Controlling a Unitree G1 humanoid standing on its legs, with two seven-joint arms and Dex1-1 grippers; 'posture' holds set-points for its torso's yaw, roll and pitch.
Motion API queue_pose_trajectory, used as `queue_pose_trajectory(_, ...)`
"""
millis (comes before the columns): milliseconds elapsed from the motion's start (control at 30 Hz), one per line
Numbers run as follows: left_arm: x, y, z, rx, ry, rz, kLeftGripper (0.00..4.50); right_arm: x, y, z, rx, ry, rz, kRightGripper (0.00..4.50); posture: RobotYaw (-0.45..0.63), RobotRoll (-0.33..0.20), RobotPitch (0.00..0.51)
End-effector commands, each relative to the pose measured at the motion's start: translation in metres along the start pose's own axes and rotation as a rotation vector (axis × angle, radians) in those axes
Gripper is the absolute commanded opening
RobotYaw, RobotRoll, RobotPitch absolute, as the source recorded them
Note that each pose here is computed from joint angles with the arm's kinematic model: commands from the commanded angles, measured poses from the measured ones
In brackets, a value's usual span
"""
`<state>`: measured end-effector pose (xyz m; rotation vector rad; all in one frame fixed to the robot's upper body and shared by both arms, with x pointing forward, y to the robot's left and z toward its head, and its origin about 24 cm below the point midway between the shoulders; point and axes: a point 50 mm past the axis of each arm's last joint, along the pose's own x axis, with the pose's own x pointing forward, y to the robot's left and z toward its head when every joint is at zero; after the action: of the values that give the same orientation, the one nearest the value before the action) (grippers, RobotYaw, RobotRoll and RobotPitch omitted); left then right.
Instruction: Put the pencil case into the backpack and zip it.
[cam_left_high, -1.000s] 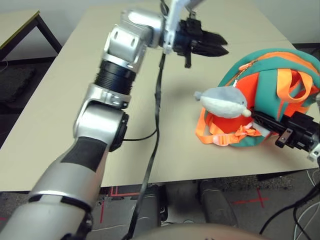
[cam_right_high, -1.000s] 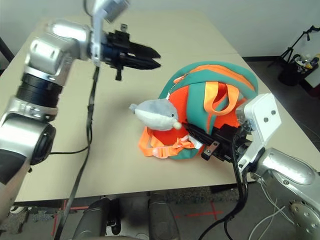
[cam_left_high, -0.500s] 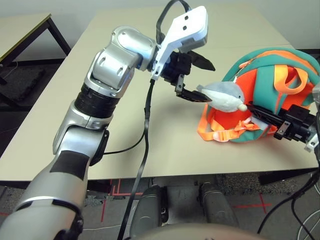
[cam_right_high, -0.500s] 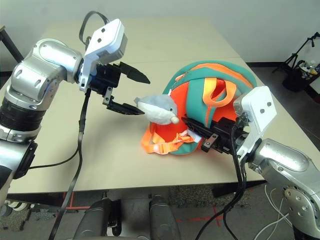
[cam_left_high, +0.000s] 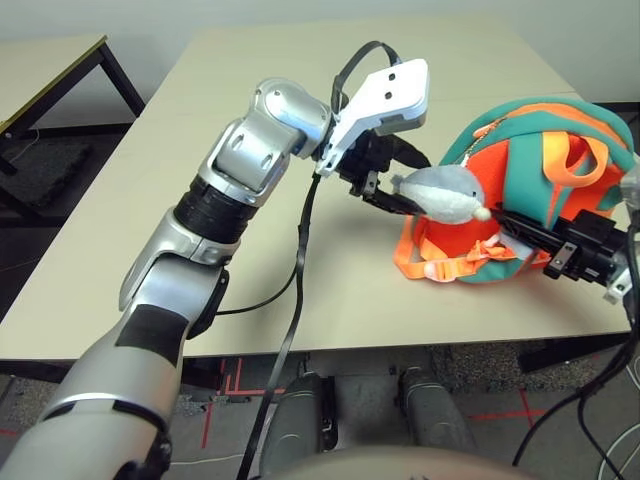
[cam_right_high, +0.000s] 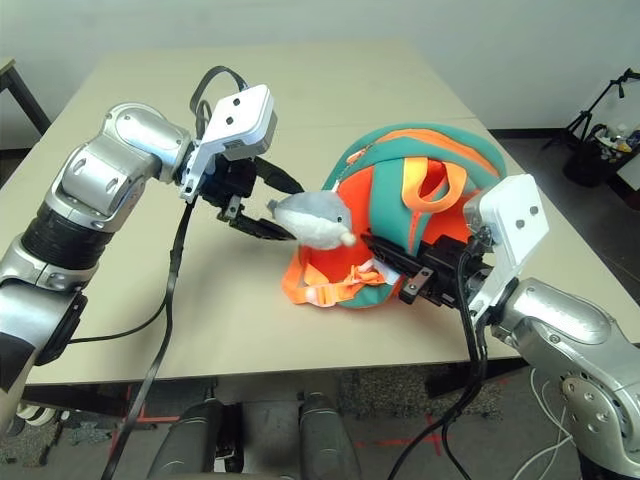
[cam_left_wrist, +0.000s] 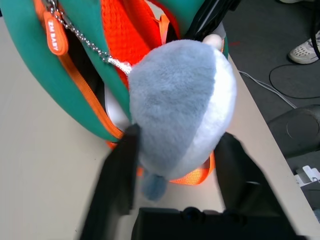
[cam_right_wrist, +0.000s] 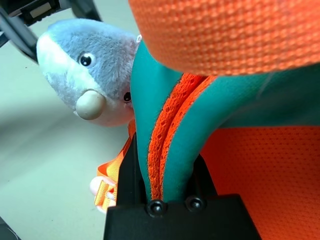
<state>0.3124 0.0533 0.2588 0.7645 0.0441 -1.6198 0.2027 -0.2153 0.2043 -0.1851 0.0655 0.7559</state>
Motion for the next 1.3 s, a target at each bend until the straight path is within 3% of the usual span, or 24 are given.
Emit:
queue_pose_trajectory(33, 0.001, -0.001, -0.006, -0.016, 0.012, 0.004, 1.20, 0.005, 0.005, 0.001, -0.010, -0.010, 0.033, 0.20, -0.13, 0.000, 0.078)
queue_pose_trajectory(167, 0.000, 0.001, -0.004, -0.018, -0.013, 0.025, 0.01, 0.006, 0.004, 0.001, -0.012, -0.012, 0.036, 0.20, -0.12, 0.000, 0.074)
queue_pose_trajectory(333, -0.017, 0.009, 0.002, -0.039, -0.053, 0.093, 0.00, 0.008, 0.004, 0.000, -0.011, -0.015, 0.041, 0.20, -0.11, 0.000, 0.072)
queue_pose_trajectory(467, -0.054, 0.020, 0.001, -0.122, -0.091, 0.227, 0.00, 0.008, 0.004, -0.001, -0.008, -0.015, 0.041, 0.20, -0.11, 0.000, 0.073)
queue_pose_trajectory(700, -0.087, 0.009, -0.027, -0.291, -0.055, 0.305, 0.00, 0.008, 0.006, -0.002, 0.001, -0.017, 0.045, 0.20, -0.10, 0.000, 0.080)
queue_pose_trajectory(1067, -0.070, -0.048, -0.085, -0.589, -0.008, 0.265, 0.00, 0.010, 0.006, -0.003, 0.007, -0.021, 0.045, 0.20, -0.10, 0.000, 0.079)
queue_pose_trajectory(1300, -0.035, -0.072, -0.126, -0.714, 0.035, 0.242, 0.00, 0.012, 0.005, -0.004, 0.008, -0.029, 0.044, 0.20, -0.10, 0.000, 0.076)
